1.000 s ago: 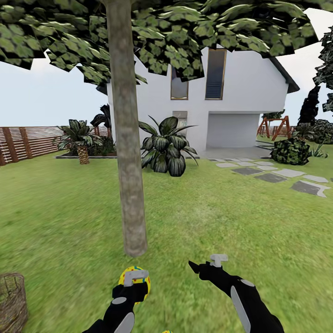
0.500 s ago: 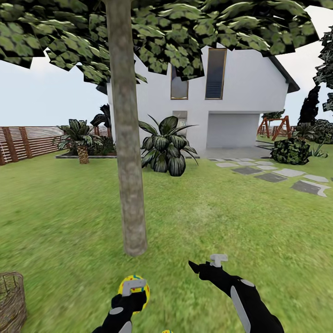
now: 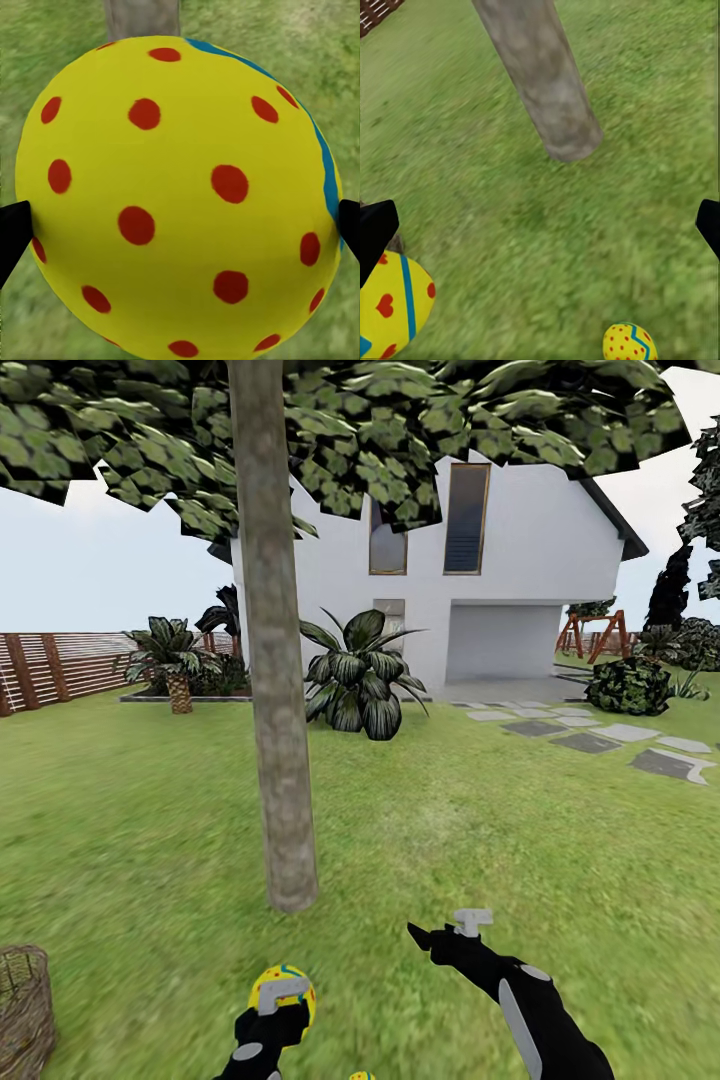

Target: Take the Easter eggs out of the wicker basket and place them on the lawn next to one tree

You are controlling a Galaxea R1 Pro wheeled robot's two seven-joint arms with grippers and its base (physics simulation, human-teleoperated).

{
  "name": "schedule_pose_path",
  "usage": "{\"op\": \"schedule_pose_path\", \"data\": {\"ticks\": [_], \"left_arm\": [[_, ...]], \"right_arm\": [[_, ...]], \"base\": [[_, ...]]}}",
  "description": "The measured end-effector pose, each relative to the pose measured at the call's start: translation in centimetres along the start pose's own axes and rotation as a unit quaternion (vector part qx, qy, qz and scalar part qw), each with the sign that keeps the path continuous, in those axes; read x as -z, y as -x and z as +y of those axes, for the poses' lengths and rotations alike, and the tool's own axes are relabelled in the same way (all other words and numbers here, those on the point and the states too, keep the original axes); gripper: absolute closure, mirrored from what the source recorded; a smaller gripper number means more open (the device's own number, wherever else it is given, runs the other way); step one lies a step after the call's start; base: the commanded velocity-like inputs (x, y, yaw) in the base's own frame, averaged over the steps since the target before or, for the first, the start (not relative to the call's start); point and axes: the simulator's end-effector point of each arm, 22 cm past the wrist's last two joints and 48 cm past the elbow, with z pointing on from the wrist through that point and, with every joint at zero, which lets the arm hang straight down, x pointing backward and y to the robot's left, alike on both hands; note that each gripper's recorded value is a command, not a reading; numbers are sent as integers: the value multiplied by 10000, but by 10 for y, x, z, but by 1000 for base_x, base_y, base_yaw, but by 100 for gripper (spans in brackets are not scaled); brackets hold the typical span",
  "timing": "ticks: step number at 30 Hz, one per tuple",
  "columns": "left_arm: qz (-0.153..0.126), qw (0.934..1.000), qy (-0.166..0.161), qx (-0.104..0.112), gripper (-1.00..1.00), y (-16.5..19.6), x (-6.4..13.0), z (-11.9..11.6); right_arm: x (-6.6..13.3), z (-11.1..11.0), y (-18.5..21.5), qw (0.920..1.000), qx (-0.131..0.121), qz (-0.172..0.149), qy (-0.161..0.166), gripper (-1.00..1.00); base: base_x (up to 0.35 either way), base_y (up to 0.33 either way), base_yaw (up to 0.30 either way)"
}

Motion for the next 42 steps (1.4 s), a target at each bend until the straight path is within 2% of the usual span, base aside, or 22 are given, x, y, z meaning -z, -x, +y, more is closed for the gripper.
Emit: {"op": "schedule_pose_path", "data": {"ticks": [9,42], "left_arm": [[-20,10000,62,3,100,-11,-10,6],[31,10000,46,-2,100,-51,-41,1]], "right_arm": [[-5,-5,-8,10000,1,-14,20,-100],[-24,-24,-50,10000,-10,20,5,-100]], "base": [[0,0,0],[0,0,-22]]}}
